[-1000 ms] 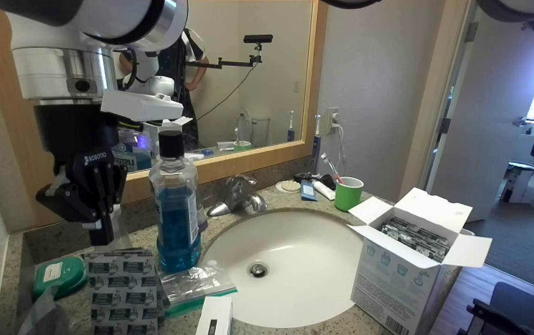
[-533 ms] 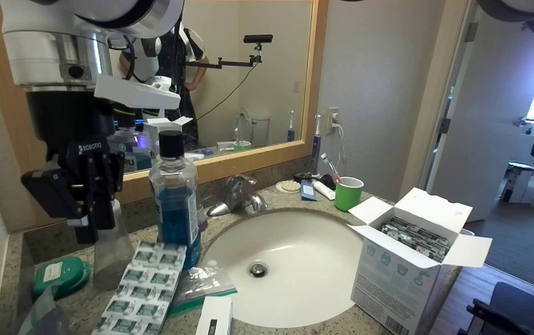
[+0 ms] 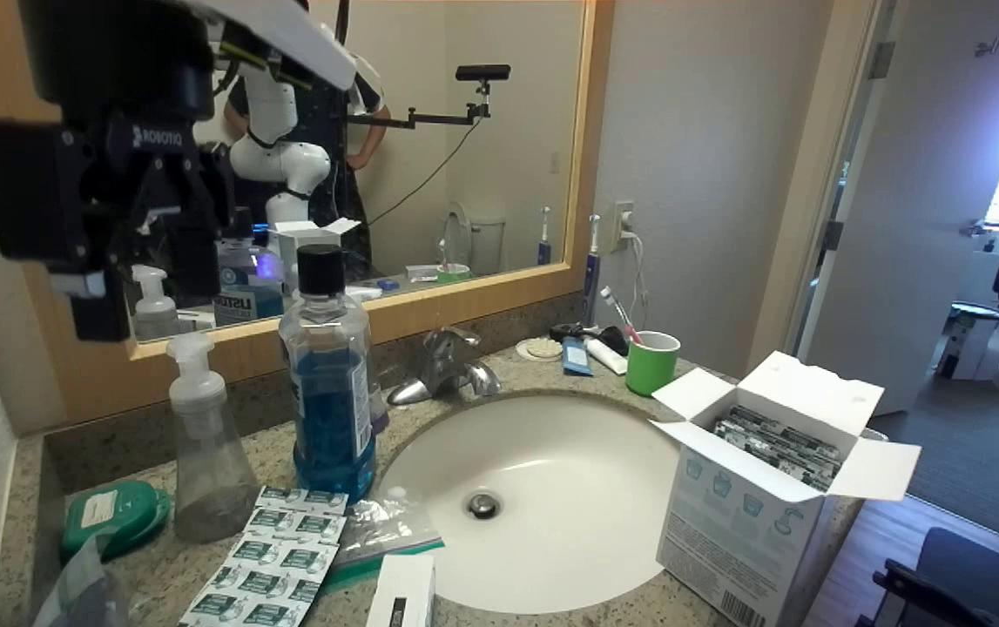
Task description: Remove two things from the box and put them on the left of the sink
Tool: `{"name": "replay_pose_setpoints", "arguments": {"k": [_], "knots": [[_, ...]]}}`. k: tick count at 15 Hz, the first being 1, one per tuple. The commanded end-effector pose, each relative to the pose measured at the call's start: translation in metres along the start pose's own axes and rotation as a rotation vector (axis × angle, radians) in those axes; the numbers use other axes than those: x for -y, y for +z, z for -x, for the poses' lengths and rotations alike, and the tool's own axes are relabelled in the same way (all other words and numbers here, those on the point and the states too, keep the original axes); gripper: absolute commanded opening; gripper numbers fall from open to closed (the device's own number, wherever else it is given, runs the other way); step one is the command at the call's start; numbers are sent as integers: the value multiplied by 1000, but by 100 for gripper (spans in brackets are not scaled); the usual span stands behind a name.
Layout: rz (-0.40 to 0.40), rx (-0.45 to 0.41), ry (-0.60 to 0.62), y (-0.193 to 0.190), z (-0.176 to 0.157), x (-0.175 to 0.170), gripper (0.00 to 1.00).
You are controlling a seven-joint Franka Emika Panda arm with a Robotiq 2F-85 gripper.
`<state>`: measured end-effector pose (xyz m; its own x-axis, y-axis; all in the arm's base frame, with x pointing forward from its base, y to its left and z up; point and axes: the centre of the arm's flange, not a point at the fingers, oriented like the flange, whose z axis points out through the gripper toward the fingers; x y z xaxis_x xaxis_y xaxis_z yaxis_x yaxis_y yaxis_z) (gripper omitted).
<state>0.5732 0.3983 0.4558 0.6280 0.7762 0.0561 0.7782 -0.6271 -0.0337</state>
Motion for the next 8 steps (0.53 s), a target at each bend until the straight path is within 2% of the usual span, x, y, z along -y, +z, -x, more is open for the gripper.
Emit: {"name": "replay_pose_setpoints", "arguments": {"k": [1,4,6,7,8], "knots": [[79,-71,10,-51,70,26,100],[130,-110,22,-90,108,35,100],[152,-158,100,-114,137,33,100],[129,-110,37,-103,80,26,100],[137,-127,62,-113,94,27,100]]}}
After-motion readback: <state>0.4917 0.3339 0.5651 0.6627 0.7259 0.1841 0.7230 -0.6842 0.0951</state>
